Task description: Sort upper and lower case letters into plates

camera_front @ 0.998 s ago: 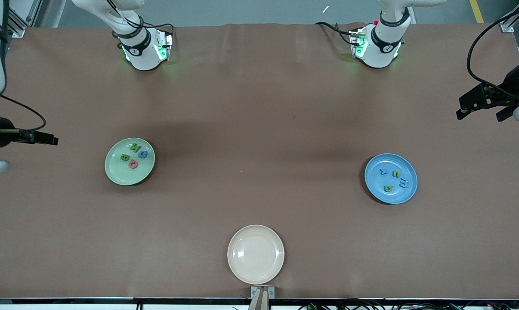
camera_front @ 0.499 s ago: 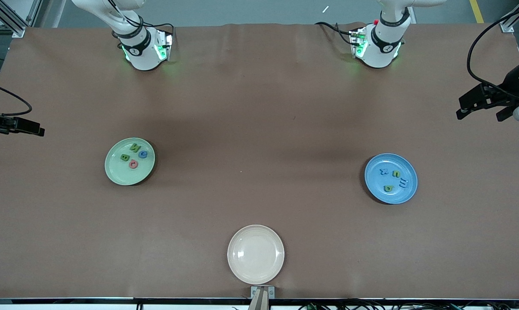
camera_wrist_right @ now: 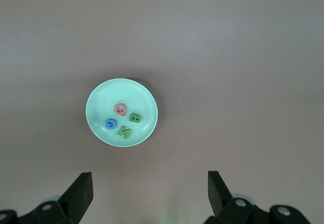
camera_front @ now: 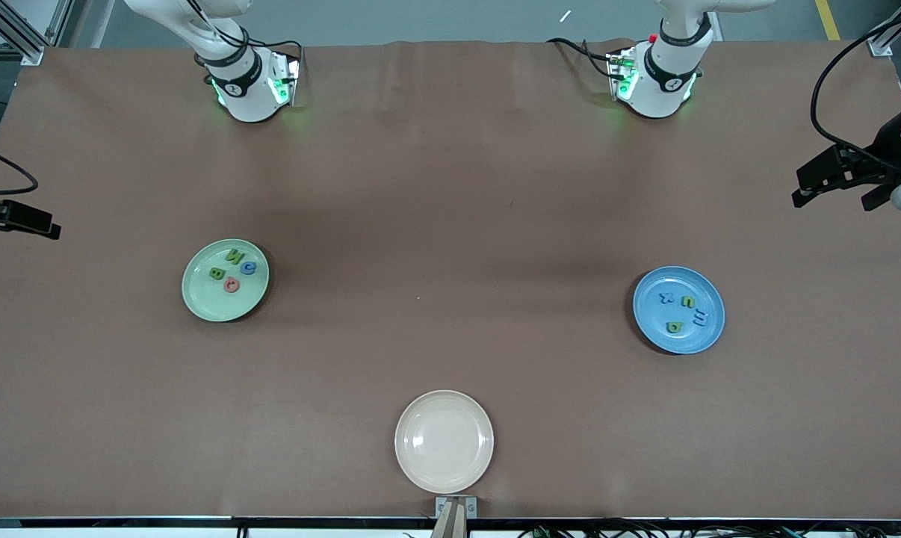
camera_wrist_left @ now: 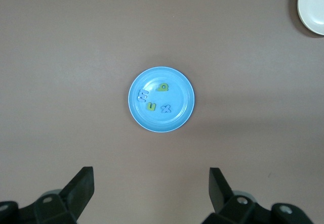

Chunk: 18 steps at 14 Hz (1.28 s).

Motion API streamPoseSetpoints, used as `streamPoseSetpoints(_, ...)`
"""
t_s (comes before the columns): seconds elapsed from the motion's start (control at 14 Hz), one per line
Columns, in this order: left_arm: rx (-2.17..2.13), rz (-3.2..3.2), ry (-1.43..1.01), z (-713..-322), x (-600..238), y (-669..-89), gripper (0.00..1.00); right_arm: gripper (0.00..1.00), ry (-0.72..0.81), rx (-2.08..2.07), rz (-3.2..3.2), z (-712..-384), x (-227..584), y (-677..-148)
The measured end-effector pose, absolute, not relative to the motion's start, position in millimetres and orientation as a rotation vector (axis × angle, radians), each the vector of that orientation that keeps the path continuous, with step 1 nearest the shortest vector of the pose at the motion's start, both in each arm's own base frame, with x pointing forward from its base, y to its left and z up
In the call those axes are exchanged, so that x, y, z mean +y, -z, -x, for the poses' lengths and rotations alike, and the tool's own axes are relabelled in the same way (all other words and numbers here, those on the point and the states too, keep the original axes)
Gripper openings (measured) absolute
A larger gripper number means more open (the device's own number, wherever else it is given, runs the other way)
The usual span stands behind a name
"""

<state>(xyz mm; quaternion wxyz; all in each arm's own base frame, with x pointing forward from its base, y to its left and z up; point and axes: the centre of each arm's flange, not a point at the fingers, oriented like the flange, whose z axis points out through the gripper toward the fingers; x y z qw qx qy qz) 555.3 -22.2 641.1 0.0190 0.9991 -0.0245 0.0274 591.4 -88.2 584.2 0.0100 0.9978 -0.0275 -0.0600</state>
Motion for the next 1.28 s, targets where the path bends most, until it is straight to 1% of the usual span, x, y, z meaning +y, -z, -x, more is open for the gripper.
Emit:
streamPoseSetpoints(0.36,-0.074,-3.1,-0.119,-555.4,-21.4,-651.6,1.0,1.0,0.203,-0.078,-3.115,-592.1,-85.6,-582.0)
streamPoseSetpoints(0.64,-0.074,-3.1,-0.12,-555.4,-21.4,-651.7,1.0,1.0,0.286,-0.069,-3.118,-584.9,-82.7,-576.5)
streamPoseSetpoints(0.93,-0.074,-3.1,-0.121,-555.4,-21.4,-652.0,1.0,1.0,0.312,-0.073,-3.129,-559.4,-83.7,-581.0)
streamPoseSetpoints(1.28,-0.073,-3.1,-0.121,-555.4,-20.9,-652.0,1.0,1.0,0.262,-0.066,-3.149,-522.7,-81.8,-606.3)
